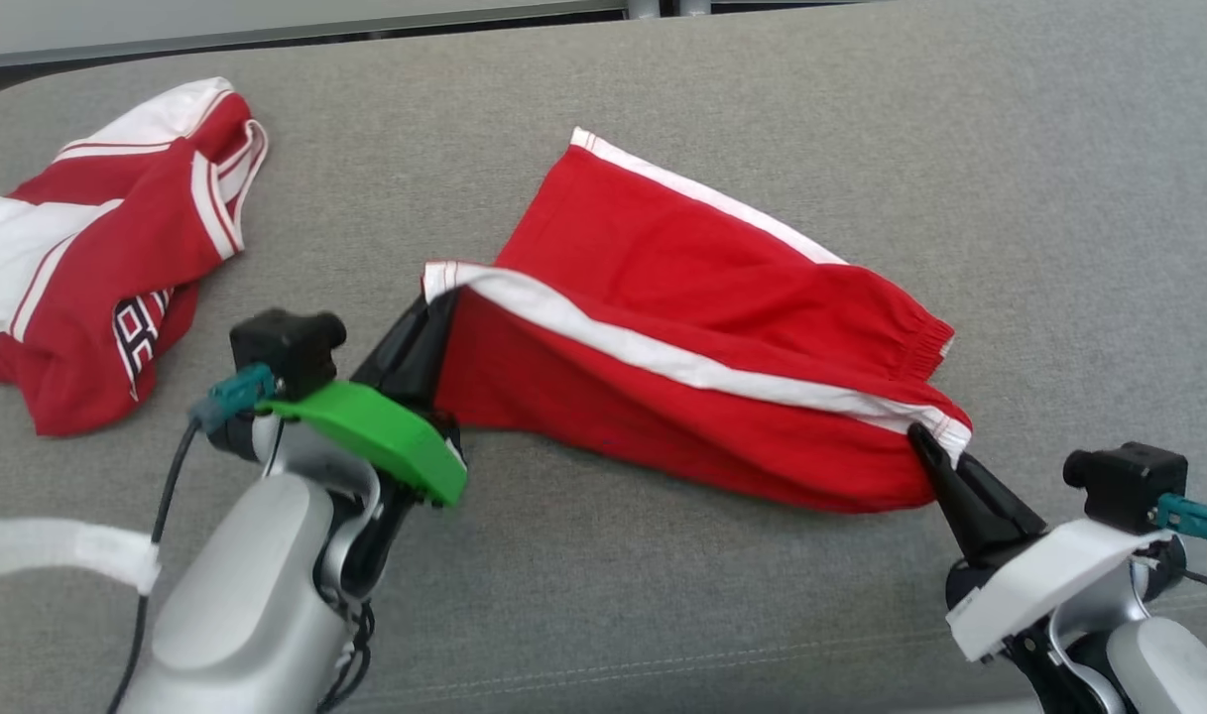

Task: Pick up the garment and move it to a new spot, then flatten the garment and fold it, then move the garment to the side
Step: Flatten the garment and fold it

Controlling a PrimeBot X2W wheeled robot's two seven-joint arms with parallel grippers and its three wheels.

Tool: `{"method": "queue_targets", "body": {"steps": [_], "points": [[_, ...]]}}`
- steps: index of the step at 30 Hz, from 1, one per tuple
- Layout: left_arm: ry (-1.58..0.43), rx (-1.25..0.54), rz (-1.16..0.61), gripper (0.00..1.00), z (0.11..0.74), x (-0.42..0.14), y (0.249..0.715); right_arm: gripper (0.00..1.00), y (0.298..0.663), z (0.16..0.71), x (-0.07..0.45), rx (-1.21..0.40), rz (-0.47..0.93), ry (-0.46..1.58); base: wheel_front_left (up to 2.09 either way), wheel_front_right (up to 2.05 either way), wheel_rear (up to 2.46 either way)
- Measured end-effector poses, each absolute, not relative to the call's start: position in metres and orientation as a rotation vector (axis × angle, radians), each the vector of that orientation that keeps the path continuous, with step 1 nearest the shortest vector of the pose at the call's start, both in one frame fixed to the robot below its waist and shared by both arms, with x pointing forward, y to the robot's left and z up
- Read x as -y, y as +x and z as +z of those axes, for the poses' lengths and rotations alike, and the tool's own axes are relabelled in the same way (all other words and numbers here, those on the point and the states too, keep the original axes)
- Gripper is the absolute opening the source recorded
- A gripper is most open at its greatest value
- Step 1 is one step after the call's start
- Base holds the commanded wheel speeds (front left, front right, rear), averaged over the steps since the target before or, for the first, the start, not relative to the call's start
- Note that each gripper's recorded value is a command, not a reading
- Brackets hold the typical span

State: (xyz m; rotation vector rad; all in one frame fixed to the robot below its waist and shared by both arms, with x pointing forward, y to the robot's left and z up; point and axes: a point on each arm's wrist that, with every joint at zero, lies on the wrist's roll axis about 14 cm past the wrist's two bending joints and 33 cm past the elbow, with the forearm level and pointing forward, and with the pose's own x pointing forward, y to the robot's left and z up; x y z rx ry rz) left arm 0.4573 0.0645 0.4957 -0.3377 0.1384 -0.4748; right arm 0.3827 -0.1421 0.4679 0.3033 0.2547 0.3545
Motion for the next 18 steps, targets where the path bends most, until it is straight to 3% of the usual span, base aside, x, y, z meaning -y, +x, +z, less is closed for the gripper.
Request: {"method": "queue_targets", "body": {"steps": [18], "points": [[-0.111,-0.367,-0.595,0.00,0.443,0.008,0.593,0.00,0.448,0.448,0.173,-0.219,0.173,0.408,0.00,0.00,0.00]]}}
